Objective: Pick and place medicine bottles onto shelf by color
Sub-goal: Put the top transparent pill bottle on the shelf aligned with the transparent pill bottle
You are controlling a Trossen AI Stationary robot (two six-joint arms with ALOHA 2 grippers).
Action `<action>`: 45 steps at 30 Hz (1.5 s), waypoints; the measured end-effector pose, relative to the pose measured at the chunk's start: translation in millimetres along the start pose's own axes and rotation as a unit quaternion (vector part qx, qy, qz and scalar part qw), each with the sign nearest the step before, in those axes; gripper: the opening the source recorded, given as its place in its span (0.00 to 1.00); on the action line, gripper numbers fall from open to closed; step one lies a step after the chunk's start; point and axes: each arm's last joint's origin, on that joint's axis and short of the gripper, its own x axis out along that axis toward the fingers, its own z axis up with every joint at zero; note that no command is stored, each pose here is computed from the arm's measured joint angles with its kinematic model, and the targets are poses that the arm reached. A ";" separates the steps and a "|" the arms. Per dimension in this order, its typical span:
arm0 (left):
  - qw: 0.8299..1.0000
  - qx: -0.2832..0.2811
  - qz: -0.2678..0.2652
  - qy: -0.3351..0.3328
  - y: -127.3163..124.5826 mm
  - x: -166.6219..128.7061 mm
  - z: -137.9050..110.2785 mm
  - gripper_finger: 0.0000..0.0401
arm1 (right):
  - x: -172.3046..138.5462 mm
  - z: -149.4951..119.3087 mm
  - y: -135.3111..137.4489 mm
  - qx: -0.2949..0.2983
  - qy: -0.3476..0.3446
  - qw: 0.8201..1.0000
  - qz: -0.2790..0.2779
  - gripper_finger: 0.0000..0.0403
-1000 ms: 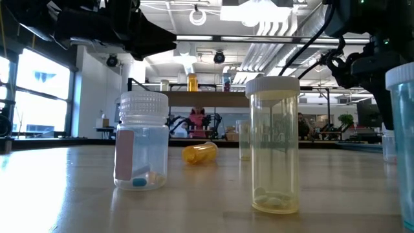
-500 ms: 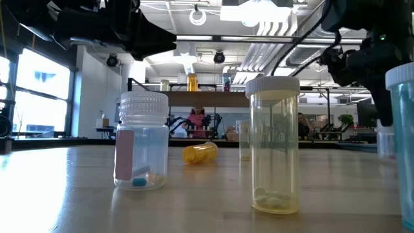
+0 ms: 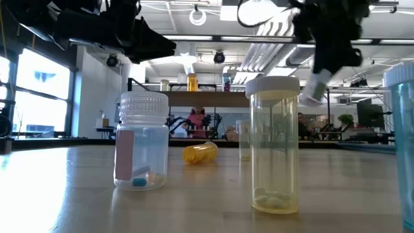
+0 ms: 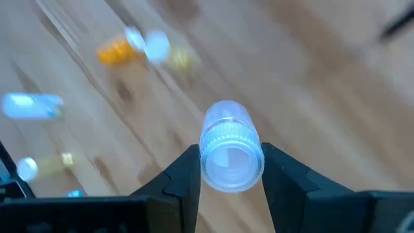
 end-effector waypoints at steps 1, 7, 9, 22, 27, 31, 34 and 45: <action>1.000 0.000 0.000 0.002 0.0 0.0 -0.4 0.57 | -5.3 6.8 0.2 -0.009 -0.013 1.000 0.002 0.30; 1.000 0.002 -0.002 0.012 -0.3 0.0 -2.3 0.57 | -45.0 47.4 -5.5 -0.055 -0.093 0.994 0.000 0.30; 1.000 0.002 -0.002 0.014 -0.3 0.0 -2.8 0.57 | -60.4 60.1 -10.3 -0.062 -0.123 0.990 -0.012 0.30; 0.999 0.005 -0.004 0.037 -0.8 -0.2 -7.4 0.57 | -126.2 133.2 -44.7 -0.060 -0.153 0.978 -0.126 0.30; 0.999 0.005 -0.005 0.041 -0.9 -0.2 -8.1 0.57 | -123.6 156.6 -51.9 -0.048 -0.084 0.982 -0.160 0.30; 0.999 0.007 -0.006 0.050 -1.0 -0.4 -9.8 0.57 | -112.1 173.2 -51.9 -0.062 -0.046 0.982 -0.171 0.31; 0.999 0.007 -0.006 0.050 -1.0 -0.4 -9.9 0.57 | -100.2 183.3 -51.1 -0.069 -0.020 0.984 -0.165 0.31; 0.999 0.007 -0.006 0.050 -1.0 -0.4 -9.9 0.57 | -54.1 200.0 -55.7 -0.081 0.065 0.982 -0.159 0.31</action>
